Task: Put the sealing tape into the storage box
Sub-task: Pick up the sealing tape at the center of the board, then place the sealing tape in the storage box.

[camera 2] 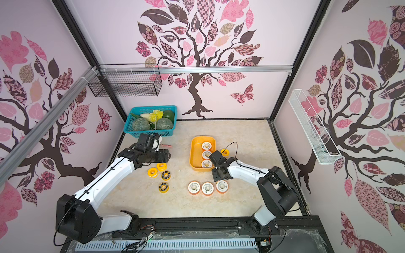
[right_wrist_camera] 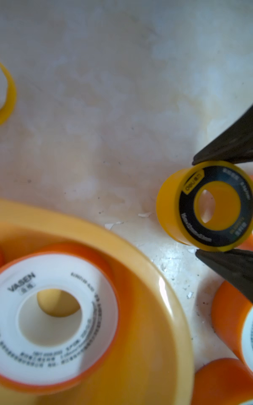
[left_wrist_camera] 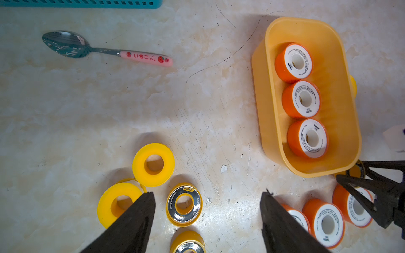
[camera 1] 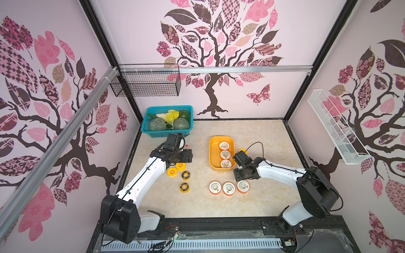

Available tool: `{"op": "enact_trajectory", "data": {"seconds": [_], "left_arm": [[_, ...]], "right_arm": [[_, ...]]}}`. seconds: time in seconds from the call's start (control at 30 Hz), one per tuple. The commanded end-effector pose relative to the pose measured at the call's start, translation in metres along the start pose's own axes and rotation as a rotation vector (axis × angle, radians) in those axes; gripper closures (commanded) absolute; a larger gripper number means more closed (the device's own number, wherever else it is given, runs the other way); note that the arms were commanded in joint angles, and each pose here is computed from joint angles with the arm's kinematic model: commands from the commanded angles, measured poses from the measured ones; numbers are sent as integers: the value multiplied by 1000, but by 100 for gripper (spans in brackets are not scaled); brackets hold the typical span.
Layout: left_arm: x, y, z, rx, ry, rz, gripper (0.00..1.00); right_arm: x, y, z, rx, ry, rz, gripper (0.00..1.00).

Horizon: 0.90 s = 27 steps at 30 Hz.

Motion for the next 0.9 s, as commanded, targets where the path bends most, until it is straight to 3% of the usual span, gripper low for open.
{"op": "enact_trajectory", "data": {"seconds": [0.0,0.4,0.63,0.87], "left_arm": [[3,8,-3,0,-10,-15,20],[2,7,-3,0,-12,-8,20],[1,6,-4,1,-15,-3,20],[1,6,-4,3,-17,-1,20]], "right_arm": [[13,3,-16,-60,7,-22,41],[57,49,-44,-125,95,-130,41],[77,94,-34,-94,201,-192,41],[72,138,-18,-67,322,-207,41]]}}
Point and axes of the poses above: each gripper's point midway between its finger pads, its own x axis back along the fingers, its own z axis along the line the jaws close on, y = z × x, the point moved 4 cm from there along x, back along the fingers, and after that the axes turned 12 degrees about x, right-handed, at the moved point
